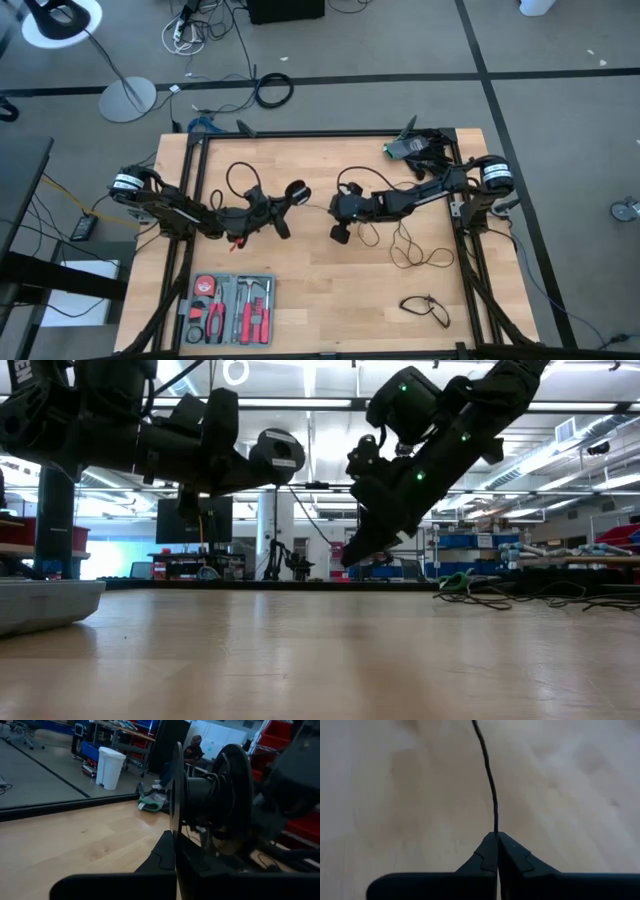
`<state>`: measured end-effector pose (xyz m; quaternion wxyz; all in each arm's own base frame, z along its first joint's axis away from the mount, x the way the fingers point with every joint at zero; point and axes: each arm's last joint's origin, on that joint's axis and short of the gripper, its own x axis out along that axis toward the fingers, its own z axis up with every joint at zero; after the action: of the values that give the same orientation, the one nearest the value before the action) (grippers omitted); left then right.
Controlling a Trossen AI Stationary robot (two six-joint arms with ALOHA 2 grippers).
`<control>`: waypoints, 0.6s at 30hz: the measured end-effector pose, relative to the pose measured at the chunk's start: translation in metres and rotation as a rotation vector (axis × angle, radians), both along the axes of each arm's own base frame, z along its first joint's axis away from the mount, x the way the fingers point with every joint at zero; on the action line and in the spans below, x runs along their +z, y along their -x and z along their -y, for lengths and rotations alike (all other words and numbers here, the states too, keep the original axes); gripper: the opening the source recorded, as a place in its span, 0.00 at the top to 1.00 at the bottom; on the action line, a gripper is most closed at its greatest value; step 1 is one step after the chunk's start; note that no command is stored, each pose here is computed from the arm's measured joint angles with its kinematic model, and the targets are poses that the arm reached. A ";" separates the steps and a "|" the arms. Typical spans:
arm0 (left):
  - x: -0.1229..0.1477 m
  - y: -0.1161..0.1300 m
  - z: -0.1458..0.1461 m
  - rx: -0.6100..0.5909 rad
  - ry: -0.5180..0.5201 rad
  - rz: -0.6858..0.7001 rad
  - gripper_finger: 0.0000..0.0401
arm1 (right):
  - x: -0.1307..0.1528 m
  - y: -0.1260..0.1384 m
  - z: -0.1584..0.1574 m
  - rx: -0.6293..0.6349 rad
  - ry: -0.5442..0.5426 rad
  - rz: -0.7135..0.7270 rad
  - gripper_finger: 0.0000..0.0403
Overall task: Coil cords
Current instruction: Coil the black wire onto the spool
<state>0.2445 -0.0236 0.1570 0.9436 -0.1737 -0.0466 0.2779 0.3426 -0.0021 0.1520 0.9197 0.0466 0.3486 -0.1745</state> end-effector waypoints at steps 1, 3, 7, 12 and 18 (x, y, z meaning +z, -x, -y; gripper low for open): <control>-0.001 0.000 0.000 -0.001 -0.002 -0.012 1.00 | 0.004 0.002 0.001 -0.005 0.007 0.003 1.00; -0.004 0.000 0.000 -0.001 -0.006 -0.041 1.00 | 0.016 0.005 0.002 -0.014 0.023 0.028 1.00; -0.010 0.001 0.000 -0.001 -0.013 -0.107 1.00 | 0.046 0.012 0.008 -0.037 0.054 0.119 1.00; -0.013 -0.003 0.001 -0.035 -0.020 -0.166 1.00 | 0.074 0.023 0.017 -0.071 0.081 0.206 1.00; -0.009 -0.017 0.004 -0.033 -0.041 -0.276 1.00 | 0.087 0.024 0.022 -0.044 0.075 0.284 1.00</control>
<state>0.2618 -0.0271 0.1479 0.9488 -0.1151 0.0808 0.2828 0.3188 -0.0237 0.2393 0.9569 0.0442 0.2070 -0.1990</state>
